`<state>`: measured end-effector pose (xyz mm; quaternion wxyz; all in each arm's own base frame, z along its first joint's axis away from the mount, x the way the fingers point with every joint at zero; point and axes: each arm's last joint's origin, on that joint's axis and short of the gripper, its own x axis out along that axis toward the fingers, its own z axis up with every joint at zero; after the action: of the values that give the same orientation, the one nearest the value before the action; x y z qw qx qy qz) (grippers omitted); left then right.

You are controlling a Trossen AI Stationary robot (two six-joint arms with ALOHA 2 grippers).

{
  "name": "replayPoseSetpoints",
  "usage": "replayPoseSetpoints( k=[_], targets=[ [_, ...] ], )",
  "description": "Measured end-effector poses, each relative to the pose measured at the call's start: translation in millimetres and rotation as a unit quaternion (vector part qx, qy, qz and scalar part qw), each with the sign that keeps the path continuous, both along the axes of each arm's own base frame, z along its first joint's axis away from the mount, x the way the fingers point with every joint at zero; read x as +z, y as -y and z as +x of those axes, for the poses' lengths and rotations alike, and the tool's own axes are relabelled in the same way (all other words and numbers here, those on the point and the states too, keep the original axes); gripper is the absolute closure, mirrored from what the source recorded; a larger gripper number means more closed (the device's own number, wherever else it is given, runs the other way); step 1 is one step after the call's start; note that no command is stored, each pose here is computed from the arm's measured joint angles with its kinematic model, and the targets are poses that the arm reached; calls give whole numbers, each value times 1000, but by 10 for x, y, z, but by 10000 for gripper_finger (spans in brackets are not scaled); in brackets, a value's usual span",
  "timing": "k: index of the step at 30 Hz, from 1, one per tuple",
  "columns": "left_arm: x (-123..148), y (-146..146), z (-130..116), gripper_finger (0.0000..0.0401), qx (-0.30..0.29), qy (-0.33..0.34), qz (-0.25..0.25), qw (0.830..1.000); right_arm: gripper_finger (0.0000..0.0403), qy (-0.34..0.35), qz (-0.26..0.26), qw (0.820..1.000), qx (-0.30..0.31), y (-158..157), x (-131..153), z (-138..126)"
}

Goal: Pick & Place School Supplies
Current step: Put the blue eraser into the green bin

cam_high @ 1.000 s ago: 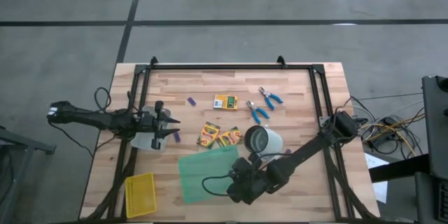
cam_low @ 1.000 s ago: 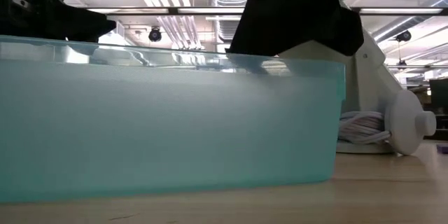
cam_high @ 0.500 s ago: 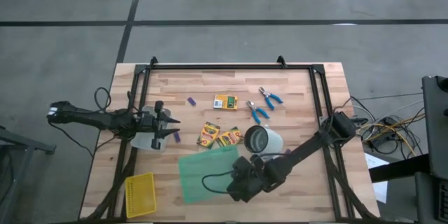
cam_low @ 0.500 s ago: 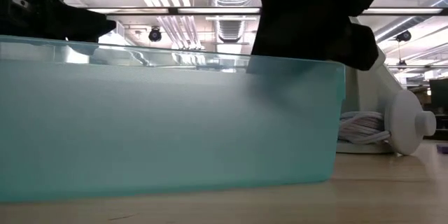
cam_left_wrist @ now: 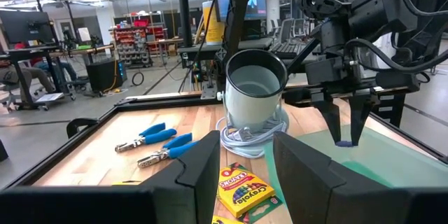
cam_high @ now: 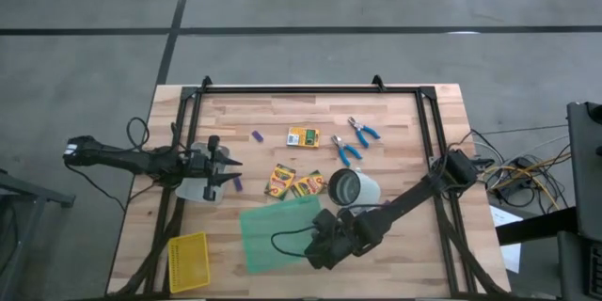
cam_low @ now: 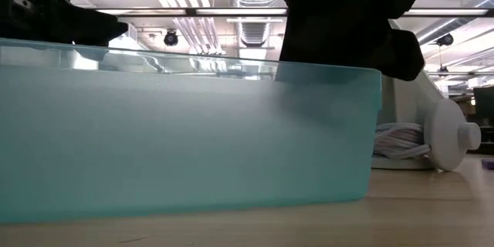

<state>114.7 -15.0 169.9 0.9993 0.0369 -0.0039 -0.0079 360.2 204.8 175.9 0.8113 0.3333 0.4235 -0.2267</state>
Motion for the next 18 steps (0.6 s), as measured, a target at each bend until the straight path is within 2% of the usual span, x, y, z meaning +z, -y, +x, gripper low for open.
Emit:
replayPoseSetpoints(
  k=[11, 18],
  targets=[
    [0, 0, 0, 262, 0, 0, 0, 1000, 269, 17, -3, 1000, 14, -4, 45, 20],
    [-1, 0, 0, 262, 0, -1, 0, 1000, 277, 87, -39, 995, 41, 24, 367, 14]
  ],
)
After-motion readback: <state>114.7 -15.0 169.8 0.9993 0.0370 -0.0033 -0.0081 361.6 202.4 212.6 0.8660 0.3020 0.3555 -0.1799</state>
